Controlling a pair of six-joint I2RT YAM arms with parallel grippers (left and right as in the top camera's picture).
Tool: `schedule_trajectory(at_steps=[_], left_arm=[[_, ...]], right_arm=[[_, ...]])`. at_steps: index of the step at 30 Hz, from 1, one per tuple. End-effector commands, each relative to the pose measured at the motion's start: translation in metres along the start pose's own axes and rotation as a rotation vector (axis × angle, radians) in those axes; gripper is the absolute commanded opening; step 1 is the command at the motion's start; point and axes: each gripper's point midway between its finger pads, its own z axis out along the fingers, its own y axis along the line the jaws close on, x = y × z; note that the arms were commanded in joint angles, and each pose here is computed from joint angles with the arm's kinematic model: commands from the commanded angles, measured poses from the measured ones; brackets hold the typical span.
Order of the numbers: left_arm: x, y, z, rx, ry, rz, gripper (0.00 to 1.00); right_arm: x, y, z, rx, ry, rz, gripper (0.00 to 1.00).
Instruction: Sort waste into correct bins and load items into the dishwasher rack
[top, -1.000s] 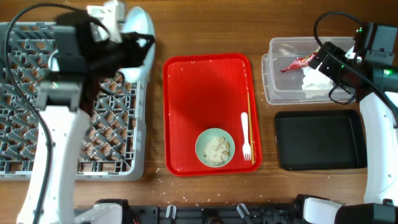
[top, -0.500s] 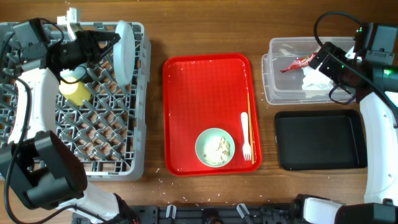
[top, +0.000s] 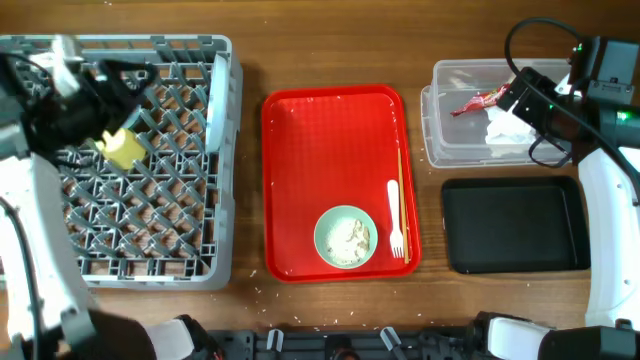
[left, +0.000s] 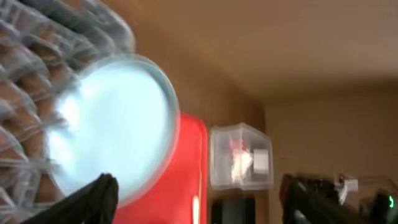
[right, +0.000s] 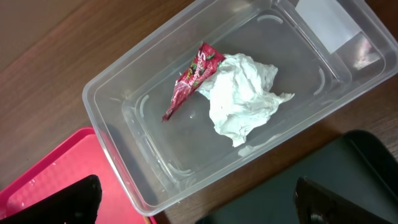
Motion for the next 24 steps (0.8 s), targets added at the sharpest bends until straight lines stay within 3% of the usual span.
schedule_trajectory(at_steps=[1,2,4,5,6,7,10,12,14,17,21,24], left_arm=[[0.067,-0.059,0.012,0.049,0.160,0.205,0.94],[0.092,-0.073,0.022,0.068,0.242,0.226,1.00],[0.155,-0.104,0.046,0.131,0.449,0.291,1.00],[0.182,-0.113,0.058,0.134,0.526,0.344,0.96],[0.204,-0.115,0.071,0.094,0.575,0.418,0.77],[0.216,-0.113,0.078,0.053,0.598,0.464,0.69],[0.273,-0.102,0.109,-0.095,0.713,0.618,0.64],[0.315,-0.106,0.133,-0.072,0.794,0.696,0.60],[0.333,-0.104,0.170,-0.147,0.744,0.671,0.56],[0.311,-0.068,0.219,-0.477,0.435,0.615,0.53],[0.331,-0.055,0.259,-0.533,0.317,0.564,0.46],[0.340,-0.047,0.271,-0.552,0.293,0.587,0.48]], right_arm=[[-0.005,0.001,-0.003,0.002,-0.018,0.011,1.00],[-0.005,0.001,-0.003,0.002,-0.018,0.011,1.00],[-0.005,0.001,-0.003,0.002,-0.018,0.011,1.00],[-0.005,0.001,-0.003,0.002,-0.018,0.011,1.00],[-0.005,0.001,-0.003,0.002,-0.018,0.011,1.00],[-0.005,0.001,-0.003,0.002,-0.018,0.011,0.99],[-0.005,0.001,-0.003,0.002,-0.018,0.011,1.00],[-0.005,0.001,-0.003,0.002,-0.018,0.011,1.00],[-0.005,0.001,-0.003,0.002,-0.018,0.011,1.00],[-0.005,0.001,-0.003,0.002,-0.018,0.011,1.00],[-0.005,0.001,-0.003,0.002,-0.018,0.011,1.00],[-0.005,0.001,-0.003,0.002,-0.018,0.011,1.00]])
